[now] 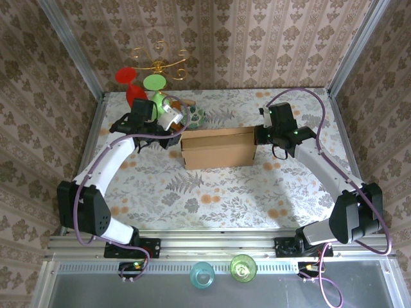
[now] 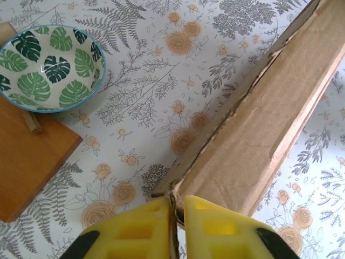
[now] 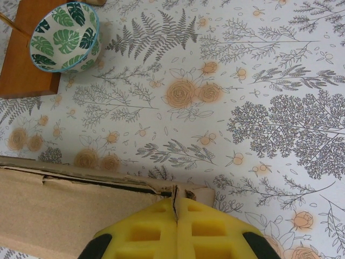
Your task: Fold the paper box
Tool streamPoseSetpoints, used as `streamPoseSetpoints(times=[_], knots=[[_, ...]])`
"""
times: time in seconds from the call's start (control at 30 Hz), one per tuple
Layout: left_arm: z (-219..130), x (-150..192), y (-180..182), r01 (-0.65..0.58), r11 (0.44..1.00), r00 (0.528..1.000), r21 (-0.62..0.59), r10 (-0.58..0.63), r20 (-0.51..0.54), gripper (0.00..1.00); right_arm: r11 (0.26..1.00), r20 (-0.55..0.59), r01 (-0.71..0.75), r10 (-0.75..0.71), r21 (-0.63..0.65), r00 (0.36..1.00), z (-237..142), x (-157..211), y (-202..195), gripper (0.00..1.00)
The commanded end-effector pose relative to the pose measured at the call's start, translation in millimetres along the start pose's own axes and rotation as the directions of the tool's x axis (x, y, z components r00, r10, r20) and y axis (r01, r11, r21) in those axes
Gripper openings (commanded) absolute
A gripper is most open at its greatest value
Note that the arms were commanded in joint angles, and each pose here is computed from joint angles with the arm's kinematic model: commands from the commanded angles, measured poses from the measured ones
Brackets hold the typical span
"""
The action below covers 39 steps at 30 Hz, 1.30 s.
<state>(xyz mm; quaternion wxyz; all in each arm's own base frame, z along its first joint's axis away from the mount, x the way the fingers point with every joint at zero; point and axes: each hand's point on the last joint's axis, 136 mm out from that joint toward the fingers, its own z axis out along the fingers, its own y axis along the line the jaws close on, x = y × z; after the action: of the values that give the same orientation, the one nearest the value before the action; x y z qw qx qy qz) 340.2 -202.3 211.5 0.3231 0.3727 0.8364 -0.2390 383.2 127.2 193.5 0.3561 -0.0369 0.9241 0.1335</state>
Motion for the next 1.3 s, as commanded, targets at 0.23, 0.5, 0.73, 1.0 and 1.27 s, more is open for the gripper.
streamPoseSetpoints(times=[0.23, 0.5, 0.73, 1.0, 1.27], knots=[[8, -2, -10, 0.033, 0.999, 0.999, 0.041, -0.032, -0.027, 0.05, 1.0, -0.091, -0.022, 0.024, 0.022, 0.996, 4, 22, -4, 0.0], [14, 1, -6, 0.284, 0.959, 0.958, -0.01, -0.285, -0.042, 0.0, 0.995, -0.082, -0.094, 0.096, 0.034, 0.992, 6, 21, -3, 0.0], [23, 7, -16, 0.403, 0.915, 0.913, -0.015, -0.403, -0.058, 0.0, 0.992, -0.064, -0.119, 0.122, 0.052, 0.99, 4, 19, -2, 0.0], [25, 8, -14, 0.502, 0.861, 0.864, -0.085, -0.503, 0.011, 0.0, 0.986, -0.041, -0.157, 0.16, 0.052, 0.986, 3, 20, 2, 0.0], [25, 6, -7, 0.575, 0.81, 0.818, -0.117, -0.569, 0.082, 0.0, 0.982, -0.043, -0.177, 0.18, 0.06, 0.983, 6, 28, 3, 0.0]])
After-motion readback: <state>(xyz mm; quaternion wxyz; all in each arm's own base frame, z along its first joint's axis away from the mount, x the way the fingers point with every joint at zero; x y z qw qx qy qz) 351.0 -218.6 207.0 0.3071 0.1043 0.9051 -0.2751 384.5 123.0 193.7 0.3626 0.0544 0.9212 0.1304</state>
